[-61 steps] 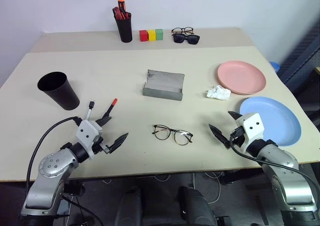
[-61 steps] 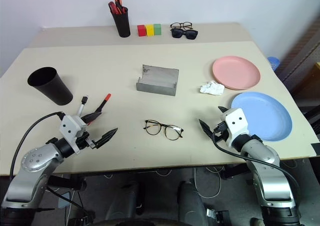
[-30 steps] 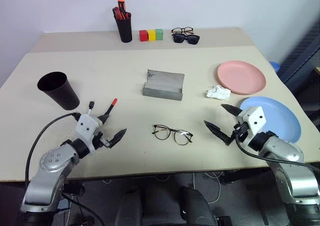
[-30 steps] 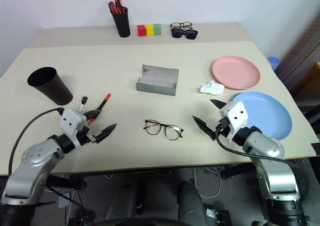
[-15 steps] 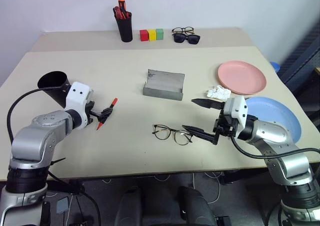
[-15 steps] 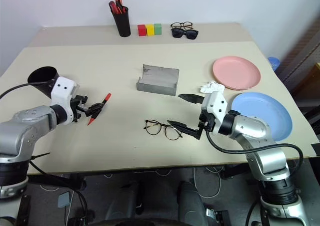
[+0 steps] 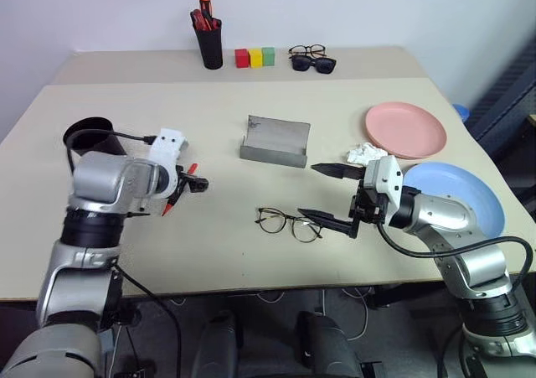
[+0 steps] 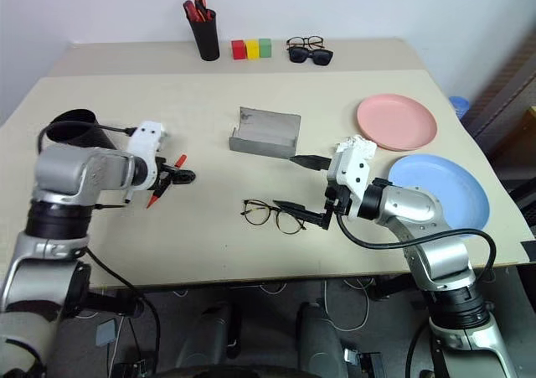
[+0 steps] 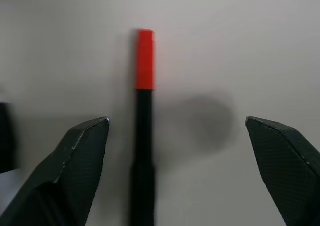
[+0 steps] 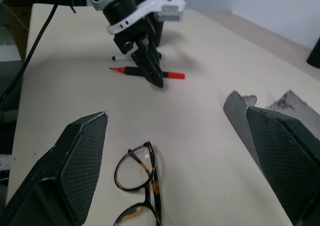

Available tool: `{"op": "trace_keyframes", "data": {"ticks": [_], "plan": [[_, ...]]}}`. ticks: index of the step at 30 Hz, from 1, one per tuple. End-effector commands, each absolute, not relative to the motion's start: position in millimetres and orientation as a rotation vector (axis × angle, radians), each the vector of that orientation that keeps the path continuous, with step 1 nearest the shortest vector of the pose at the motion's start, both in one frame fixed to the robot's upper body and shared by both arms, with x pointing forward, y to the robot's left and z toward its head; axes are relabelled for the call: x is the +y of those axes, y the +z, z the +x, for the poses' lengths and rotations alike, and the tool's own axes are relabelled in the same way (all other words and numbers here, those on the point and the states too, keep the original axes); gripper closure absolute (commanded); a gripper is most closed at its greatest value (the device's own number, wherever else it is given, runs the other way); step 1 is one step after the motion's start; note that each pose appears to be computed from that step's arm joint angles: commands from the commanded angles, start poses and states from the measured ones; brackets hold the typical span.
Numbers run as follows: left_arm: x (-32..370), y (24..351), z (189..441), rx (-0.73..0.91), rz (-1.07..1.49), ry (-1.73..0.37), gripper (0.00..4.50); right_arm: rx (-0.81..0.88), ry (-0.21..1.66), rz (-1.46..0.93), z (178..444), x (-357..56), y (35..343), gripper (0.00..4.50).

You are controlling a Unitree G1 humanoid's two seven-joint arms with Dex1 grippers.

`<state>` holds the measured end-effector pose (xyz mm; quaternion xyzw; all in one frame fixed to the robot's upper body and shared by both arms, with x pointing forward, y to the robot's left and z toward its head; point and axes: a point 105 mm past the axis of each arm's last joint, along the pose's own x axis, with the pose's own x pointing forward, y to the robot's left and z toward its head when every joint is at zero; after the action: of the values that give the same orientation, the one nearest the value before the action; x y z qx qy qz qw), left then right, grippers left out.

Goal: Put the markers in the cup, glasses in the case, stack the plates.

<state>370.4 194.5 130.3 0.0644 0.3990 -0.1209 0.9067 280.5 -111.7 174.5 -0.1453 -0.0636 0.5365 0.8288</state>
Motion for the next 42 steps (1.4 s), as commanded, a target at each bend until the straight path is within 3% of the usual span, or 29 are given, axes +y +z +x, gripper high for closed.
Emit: {"op": "trace_keyframes", "data": {"ticks": [1,6,7,10,13,15,18,22,25,31,42], "plan": [[202.4,126.9,370.0,0.883,0.154,-0.196,1.71,-0.185,1.118,-0.33,274.4,-114.2,184.5,0.0],[202.6,122.2,368.4,0.907,0.146,-0.184,4.33,-0.182,1.096,-0.327,274.3,-115.8,182.5,0.0],[202.4,123.3,368.8,0.894,0.145,-0.183,4.47,-0.182,1.093,-0.327,274.7,-115.9,182.5,0.0],[180.8,146.6,371.4,0.74,0.091,-0.313,4.47,-0.182,1.085,-0.326,276.6,-115.6,182.7,0.0],[154.9,192.4,365.0,0.463,0.084,-0.481,4.47,-0.185,1.081,-0.326,278.9,-114.7,183.9,0.0],[158.6,225.1,364.3,0.215,0.279,-0.413,4.47,-0.188,1.081,-0.325,280.7,-114.2,185.3,0.0],[173.7,293.3,355.1,-0.295,0.268,-0.227,4.47,-0.194,1.083,-0.325,284.6,-113.4,187.6,0.0],[207.4,328.7,341.0,-0.652,0.276,0.026,4.47,-0.203,1.093,-0.329,291.1,-111.9,190.2,0.0],[243.9,316.1,352.7,-0.59,0.384,0.272,4.47,-0.213,1.106,-0.335,296.9,-109.3,191.3,0.0],[284.5,313.5,357.2,-0.604,0.476,0.536,4.47,-0.23,1.12,-0.34,301.9,-104.3,192.3,0.0],[311.1,270.9,371.2,-0.496,0.467,0.61,4.47,-0.233,1.12,-0.339,299.6,-105.1,191.8,0.0]]}}
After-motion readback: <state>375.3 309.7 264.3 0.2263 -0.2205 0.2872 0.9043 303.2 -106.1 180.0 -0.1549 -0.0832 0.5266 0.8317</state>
